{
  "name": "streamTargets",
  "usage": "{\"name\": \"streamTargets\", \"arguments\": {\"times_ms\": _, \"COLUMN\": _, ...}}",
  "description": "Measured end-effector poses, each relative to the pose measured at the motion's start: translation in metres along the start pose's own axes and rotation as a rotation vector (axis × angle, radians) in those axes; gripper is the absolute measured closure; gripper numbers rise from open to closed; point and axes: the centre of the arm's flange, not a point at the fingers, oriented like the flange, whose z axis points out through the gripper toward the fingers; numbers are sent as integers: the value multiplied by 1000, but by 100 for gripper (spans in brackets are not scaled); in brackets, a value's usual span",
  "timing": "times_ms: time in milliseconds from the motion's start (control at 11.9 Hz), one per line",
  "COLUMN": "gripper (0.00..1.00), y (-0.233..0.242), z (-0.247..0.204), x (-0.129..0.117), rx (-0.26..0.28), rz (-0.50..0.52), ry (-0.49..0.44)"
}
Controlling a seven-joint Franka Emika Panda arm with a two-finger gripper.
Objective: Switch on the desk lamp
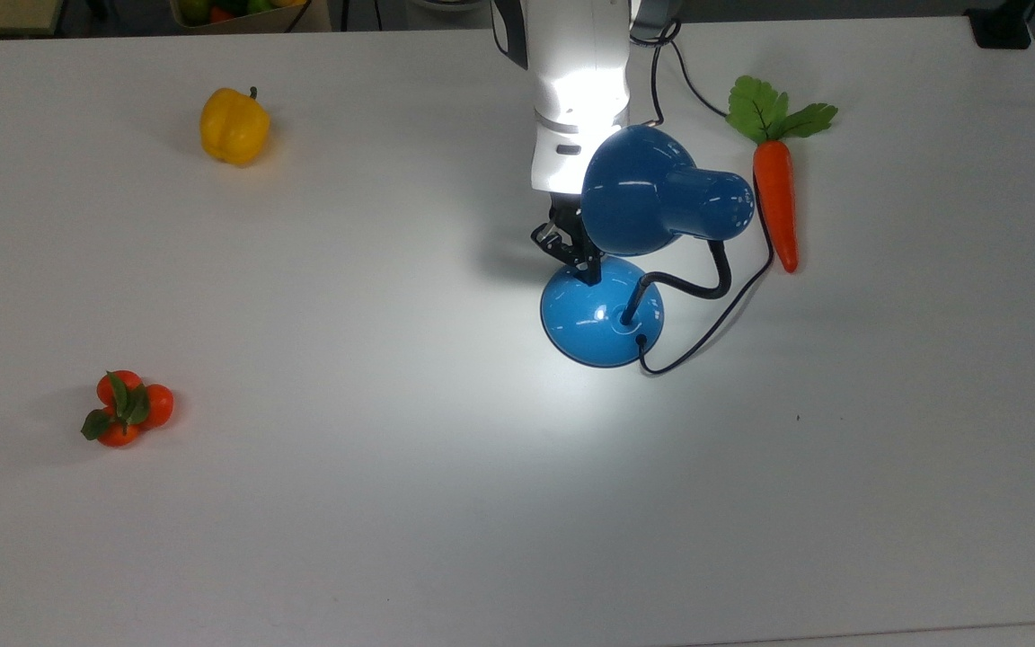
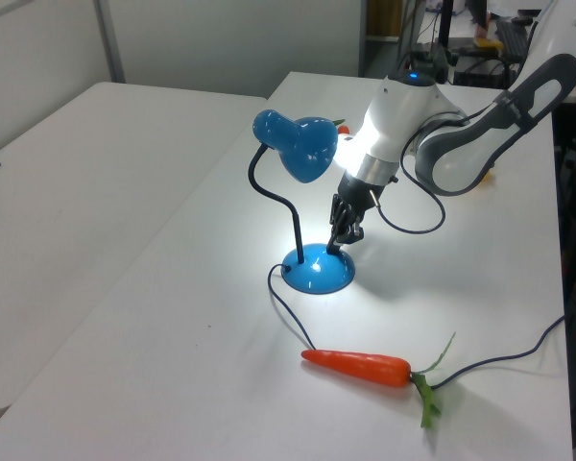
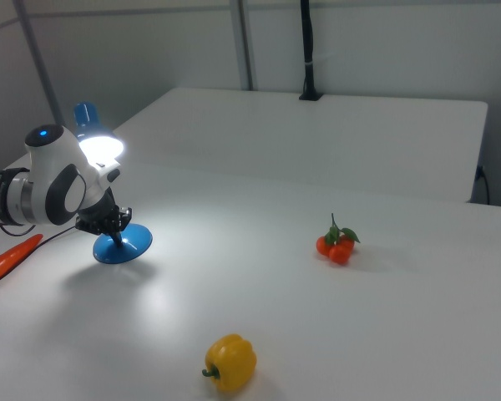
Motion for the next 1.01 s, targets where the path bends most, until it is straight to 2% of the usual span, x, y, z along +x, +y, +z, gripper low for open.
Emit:
{"name": "streamTargets", "arguments": {"times_ms": 168, "gripper": 99, "y": 4, "z": -3, "x": -3, "rx": 8, "rz": 7, "ry": -53}}
{"name": "streamTargets", "arguments": {"times_ms": 421, "gripper": 99, "y": 35, "z": -24, "x": -19, "rx": 10, "rz": 59, "ry": -161}}
{"name": "streamTargets", "arguments": {"times_ms": 674, "gripper": 99, "y": 79, "z": -56, "x": -42, "rx": -7, "rz": 205, "ry": -254}}
{"name": "streamTargets", "arguments": {"times_ms": 842, "gripper": 99, "y": 110, "z": -89, "x": -55, "rx": -16, "rz": 281, "ry": -315}}
{"name": "streamTargets", "arguments": {"times_ms": 1011, "gripper": 99, "y": 148, "z": -156, "x": -57, "rx": -21, "rz": 373, "ry": -390}}
